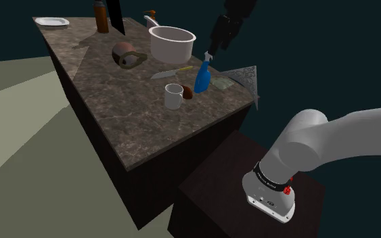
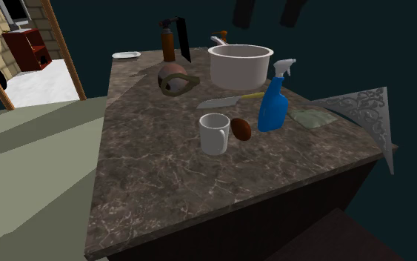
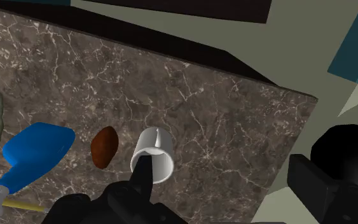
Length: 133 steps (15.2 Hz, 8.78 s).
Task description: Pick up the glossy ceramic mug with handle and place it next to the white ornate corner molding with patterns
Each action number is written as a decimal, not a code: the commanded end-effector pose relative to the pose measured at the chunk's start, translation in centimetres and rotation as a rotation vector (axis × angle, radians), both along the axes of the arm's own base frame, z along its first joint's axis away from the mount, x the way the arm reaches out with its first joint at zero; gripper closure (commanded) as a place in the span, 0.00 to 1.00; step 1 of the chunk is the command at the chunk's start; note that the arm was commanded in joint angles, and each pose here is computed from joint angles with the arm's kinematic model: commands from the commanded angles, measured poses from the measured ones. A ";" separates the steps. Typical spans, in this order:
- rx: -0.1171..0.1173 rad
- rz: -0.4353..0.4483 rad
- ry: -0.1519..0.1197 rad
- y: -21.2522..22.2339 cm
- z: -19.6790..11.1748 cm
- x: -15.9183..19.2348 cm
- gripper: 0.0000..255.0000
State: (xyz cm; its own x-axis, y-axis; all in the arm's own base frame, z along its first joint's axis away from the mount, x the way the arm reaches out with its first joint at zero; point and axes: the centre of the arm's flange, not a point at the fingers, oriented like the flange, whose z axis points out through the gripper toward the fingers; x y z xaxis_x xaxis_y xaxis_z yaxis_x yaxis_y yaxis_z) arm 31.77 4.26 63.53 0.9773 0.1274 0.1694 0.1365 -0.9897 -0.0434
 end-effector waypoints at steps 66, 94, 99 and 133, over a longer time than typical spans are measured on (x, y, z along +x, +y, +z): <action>-0.010 0.057 0.154 -8.5 -21.2 23.0 1.00; -0.010 0.057 0.154 -8.5 -6.4 23.0 1.00; -0.010 0.057 0.154 -13.4 -6.4 20.9 1.00; -0.010 0.057 0.154 -30.5 -16.9 13.3 1.00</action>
